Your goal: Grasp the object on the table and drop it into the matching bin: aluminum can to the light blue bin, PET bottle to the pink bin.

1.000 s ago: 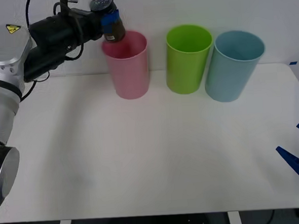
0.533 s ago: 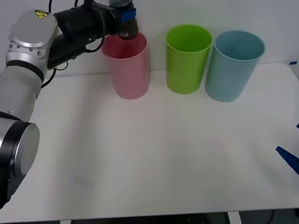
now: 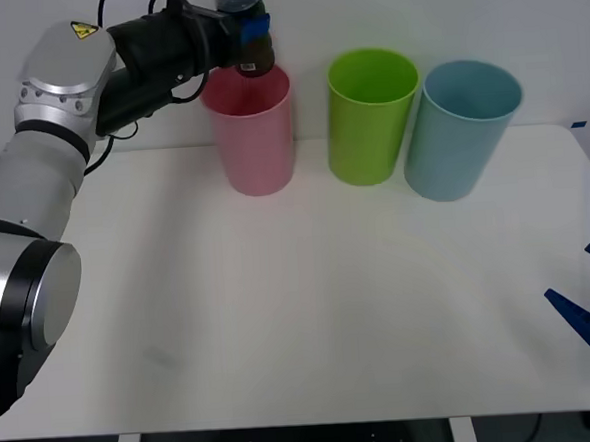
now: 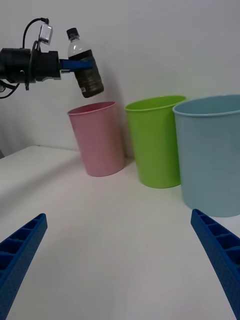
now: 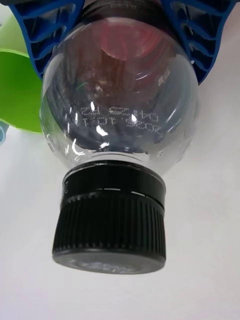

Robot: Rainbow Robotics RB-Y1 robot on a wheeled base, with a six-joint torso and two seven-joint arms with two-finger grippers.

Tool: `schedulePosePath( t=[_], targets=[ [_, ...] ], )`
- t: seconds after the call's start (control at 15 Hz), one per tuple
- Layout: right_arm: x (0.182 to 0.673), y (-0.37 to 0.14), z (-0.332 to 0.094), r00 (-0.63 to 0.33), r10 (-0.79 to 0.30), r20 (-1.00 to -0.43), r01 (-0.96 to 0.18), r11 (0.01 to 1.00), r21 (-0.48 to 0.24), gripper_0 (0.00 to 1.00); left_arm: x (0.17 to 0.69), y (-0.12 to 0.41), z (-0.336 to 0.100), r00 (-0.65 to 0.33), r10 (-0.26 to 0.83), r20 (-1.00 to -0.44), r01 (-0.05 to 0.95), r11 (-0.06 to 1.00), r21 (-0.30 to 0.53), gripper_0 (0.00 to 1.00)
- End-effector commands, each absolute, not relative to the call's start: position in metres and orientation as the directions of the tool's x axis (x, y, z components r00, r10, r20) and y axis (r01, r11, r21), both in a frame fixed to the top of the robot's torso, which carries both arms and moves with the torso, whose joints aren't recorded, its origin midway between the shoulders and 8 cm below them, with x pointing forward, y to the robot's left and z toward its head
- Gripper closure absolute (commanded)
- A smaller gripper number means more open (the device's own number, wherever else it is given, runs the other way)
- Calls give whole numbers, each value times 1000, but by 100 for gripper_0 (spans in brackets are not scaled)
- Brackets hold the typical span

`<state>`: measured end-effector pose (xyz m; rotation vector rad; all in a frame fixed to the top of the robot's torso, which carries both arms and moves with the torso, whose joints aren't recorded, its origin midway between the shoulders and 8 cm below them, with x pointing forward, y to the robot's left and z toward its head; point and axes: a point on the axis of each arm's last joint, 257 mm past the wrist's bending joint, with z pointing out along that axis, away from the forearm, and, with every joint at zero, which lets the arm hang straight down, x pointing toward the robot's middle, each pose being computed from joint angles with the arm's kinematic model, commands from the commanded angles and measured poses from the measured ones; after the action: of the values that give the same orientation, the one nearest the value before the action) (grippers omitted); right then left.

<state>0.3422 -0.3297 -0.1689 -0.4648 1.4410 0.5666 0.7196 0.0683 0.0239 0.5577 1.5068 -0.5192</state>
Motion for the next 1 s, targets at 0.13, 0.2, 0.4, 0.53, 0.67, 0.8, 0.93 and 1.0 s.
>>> schedulePosePath(
  t=[0.13,0.2,0.4,0.53,0.67,0.8,0.93,1.0],
  targets=[
    [342,-330,-169,41,82,-996,-618,785,39,0,720,74,29,9,10,-1000,635,772,14,0],
    [342,-330,-169,41,82,-996,-618,785,39,0,719,77,30,7,4,-1000,636,771,7,0],
    [342,-330,-169,41,82,-996,-618,785,39,0,717,79,28,0,-5,-1000,645,764,-4,0],
    [342,-330,-169,41,82,-996,-618,785,39,0,713,81,24,-12,-26,-1000,658,752,-28,0],
    [342,-330,-169,41,82,-996,-618,785,39,0,709,88,24,-18,-55,-998,671,740,-53,0],
    [342,-330,-169,41,82,-996,-618,785,39,0,699,99,21,-21,-104,-994,690,719,-90,0],
    [342,-330,-169,41,82,-996,-618,785,39,0,690,112,16,12,-123,-992,698,712,-80,0],
    [342,-330,-169,41,82,-996,-618,785,39,0,685,120,13,25,-134,-991,697,712,-79,0]
  ],
)
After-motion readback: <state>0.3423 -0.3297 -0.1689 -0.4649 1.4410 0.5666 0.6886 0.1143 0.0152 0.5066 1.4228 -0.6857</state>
